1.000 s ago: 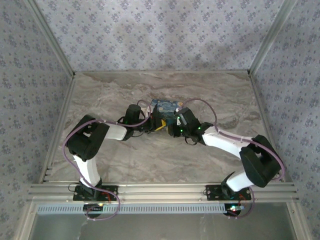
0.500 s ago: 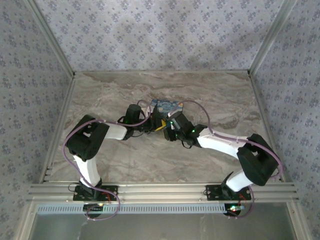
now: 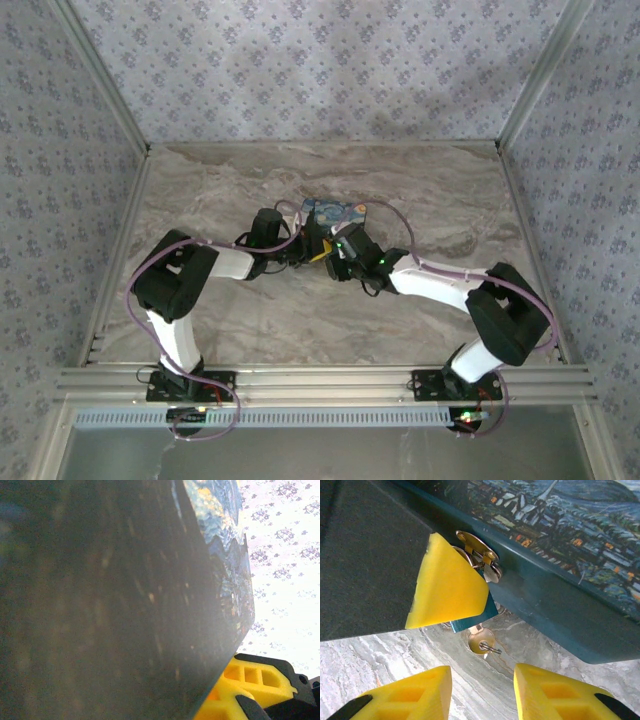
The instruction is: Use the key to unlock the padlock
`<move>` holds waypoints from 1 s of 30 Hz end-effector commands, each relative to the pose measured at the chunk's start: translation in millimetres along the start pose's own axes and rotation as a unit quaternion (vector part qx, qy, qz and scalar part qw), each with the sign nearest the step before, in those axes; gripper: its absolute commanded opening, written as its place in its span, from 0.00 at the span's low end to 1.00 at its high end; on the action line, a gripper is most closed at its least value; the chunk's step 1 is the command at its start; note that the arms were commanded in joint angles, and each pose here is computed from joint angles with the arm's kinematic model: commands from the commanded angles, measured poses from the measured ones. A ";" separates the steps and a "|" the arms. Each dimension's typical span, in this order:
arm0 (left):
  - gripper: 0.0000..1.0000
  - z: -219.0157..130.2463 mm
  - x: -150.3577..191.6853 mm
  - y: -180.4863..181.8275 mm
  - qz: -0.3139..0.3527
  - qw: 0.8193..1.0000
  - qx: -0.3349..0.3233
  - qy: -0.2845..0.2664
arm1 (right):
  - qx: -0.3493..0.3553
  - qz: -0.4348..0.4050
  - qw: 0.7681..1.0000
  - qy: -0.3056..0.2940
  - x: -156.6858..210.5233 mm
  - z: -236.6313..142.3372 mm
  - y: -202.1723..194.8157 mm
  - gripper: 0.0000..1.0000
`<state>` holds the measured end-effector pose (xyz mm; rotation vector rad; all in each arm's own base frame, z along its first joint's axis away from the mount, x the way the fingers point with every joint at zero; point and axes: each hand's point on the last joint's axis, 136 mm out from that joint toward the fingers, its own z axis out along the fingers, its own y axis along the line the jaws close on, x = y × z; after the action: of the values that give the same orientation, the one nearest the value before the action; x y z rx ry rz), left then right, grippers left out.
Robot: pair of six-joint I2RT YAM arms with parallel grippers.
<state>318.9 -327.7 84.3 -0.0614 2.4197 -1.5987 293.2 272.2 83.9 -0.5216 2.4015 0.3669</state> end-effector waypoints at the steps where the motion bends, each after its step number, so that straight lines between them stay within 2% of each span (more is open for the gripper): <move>1: 0.00 -3.3 -10.5 -30.4 0.032 0.999 0.035 -0.006 | 0.002 -0.011 1.000 -0.021 -17.1 -2.7 1.6 0.42; 15: 0.00 -2.9 -11.9 -33.5 0.028 0.999 0.041 -0.001 | -0.034 -0.007 0.999 -0.041 -35.1 -11.1 5.7 0.45; 26: 0.00 -3.5 -12.4 -35.2 0.028 0.999 0.044 0.000 | 0.001 -0.042 0.999 -0.018 -29.9 2.1 1.2 0.42; 30: 0.00 -3.8 -12.7 -36.1 0.030 0.999 0.044 0.001 | 0.014 -0.056 0.998 -0.007 -26.3 7.4 2.0 0.44</move>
<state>321.9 -330.2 91.1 -0.0488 2.4048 -1.6175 312.6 283.4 97.1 -0.5995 2.3468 0.3541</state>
